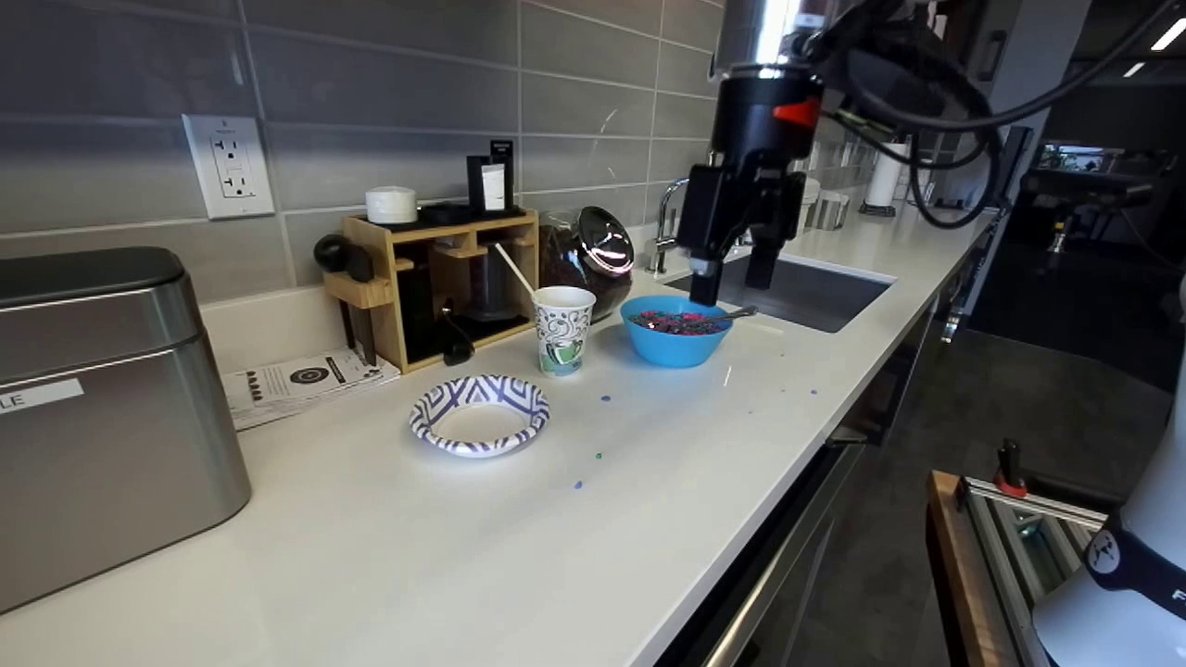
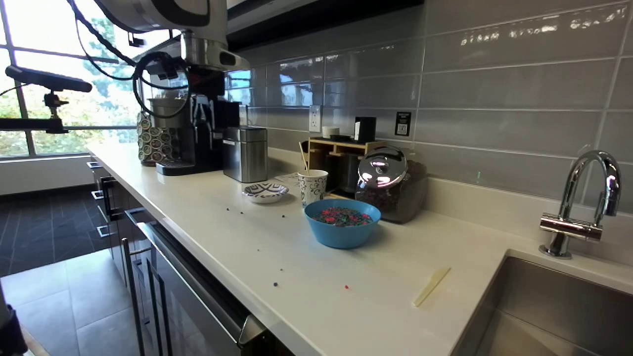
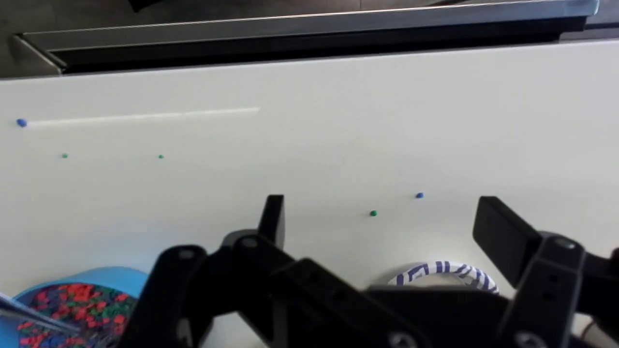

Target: Pick up some cereal from the counter and put it in the blue bowl.

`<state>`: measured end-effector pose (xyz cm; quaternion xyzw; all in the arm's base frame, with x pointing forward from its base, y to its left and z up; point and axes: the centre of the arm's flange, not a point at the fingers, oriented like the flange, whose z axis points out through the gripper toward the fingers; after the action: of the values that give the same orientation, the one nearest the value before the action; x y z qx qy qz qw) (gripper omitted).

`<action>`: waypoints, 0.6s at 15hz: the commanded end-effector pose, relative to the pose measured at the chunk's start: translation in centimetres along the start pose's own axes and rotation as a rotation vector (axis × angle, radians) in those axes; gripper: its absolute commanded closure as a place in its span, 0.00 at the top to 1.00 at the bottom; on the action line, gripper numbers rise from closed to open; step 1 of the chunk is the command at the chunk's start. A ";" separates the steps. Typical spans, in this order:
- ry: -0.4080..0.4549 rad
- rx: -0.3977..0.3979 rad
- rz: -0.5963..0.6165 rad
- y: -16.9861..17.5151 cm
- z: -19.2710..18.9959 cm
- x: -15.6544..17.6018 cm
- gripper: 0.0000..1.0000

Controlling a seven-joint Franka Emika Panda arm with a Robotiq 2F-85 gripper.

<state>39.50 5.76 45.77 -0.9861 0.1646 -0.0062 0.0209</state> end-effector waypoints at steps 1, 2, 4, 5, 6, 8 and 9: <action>-0.075 0.046 0.106 -2.6 4.8 3.4 1.00; -0.088 0.041 0.122 -3.1 6.0 3.8 1.00; -0.069 0.017 0.077 -1.7 5.3 2.5 1.00; -0.081 0.011 0.074 -2.0 6.2 2.7 1.00; -0.087 0.009 0.074 -2.0 6.5 2.9 1.00; -0.077 0.014 0.077 -1.9 6.0 2.9 1.00; -0.071 0.017 0.077 -1.9 5.7 2.9 1.00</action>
<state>42.94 6.79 40.19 -0.9784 0.2016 0.0282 0.0352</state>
